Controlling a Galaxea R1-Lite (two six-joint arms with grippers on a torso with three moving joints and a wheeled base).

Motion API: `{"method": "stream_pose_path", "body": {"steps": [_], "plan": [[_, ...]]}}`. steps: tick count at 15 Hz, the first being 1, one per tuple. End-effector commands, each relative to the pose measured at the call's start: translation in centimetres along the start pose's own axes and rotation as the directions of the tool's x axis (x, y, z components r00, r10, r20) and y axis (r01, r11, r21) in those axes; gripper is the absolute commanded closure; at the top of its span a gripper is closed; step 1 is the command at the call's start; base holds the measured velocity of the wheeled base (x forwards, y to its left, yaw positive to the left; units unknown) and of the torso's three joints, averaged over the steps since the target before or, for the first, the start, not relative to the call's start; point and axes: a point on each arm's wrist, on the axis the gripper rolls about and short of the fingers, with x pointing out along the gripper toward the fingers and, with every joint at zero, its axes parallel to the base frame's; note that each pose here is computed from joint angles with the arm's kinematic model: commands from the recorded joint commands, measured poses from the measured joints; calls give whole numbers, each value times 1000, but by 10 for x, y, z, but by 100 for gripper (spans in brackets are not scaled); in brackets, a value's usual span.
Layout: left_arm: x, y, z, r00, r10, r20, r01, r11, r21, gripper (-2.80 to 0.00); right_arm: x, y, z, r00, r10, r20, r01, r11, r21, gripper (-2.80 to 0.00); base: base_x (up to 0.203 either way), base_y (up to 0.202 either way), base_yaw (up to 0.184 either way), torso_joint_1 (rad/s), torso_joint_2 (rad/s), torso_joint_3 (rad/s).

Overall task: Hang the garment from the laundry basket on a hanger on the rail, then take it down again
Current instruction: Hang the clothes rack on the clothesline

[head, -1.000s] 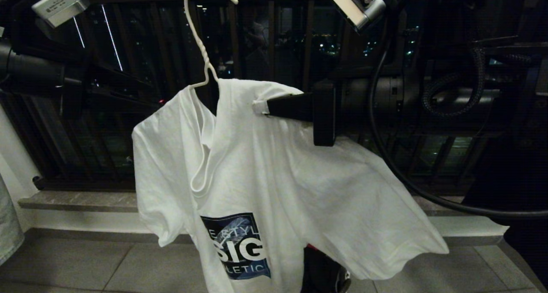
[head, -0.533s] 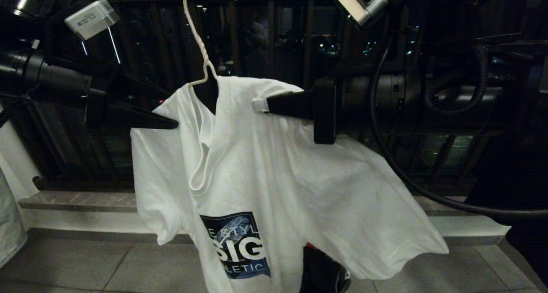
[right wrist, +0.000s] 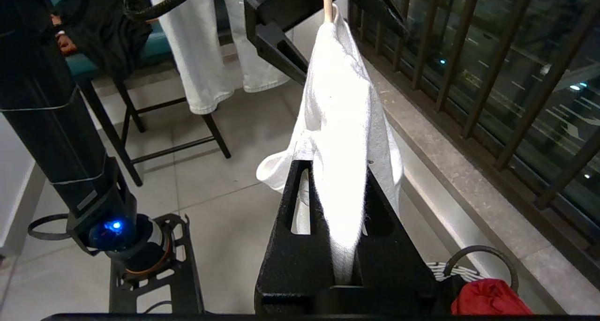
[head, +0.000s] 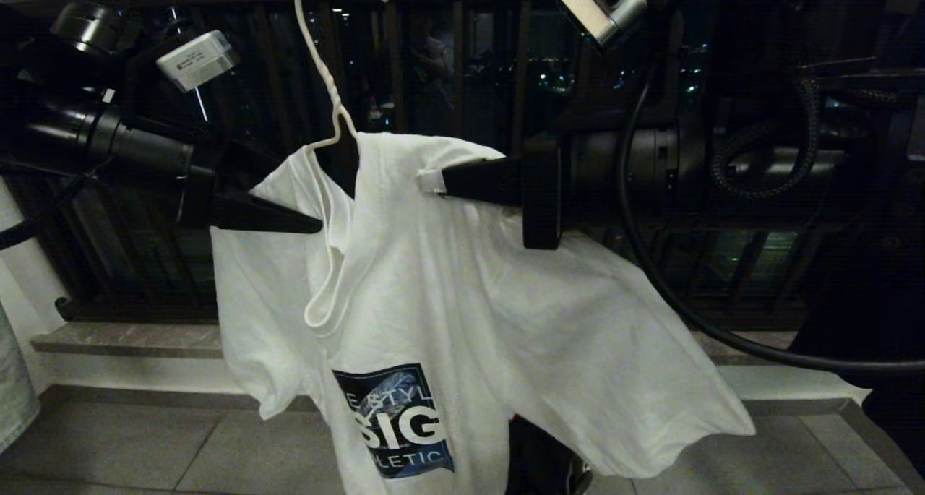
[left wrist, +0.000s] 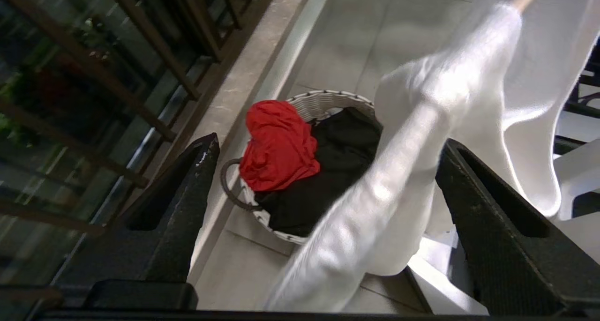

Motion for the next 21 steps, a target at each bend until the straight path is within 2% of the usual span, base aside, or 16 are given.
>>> {"method": "stream_pose_path", "body": {"steps": [1, 16, 17, 21], "plan": [[5, 1, -1, 1000, -22, 1, 22, 1000, -6, 0, 1, 0, -1, 1000, 5, -2, -5, 1000, 1, 0, 0, 0, 0, 0, 0, 0], [3, -2, 1, 1000, -19, 5, 19, 1000, -1, 0, 4, -2, -3, 1000, 6, -8, -6, 1000, 3, 0, 0, 0, 0, 0, 0, 0], [2, -3, 2, 1000, -18, 6, 18, 1000, 3, 0, 4, -2, -5, 1000, 6, -13, -5, 1000, 4, -280, 0, 0, 0, 0, 0, 0], [-3, -7, 5, 998, -47, 52, 48, 999, -16, 0, 4, -2, -4, 1000, 5, -12, -5, 1000, 3, -280, 0, 0, 0, 0, 0, 0]]}}
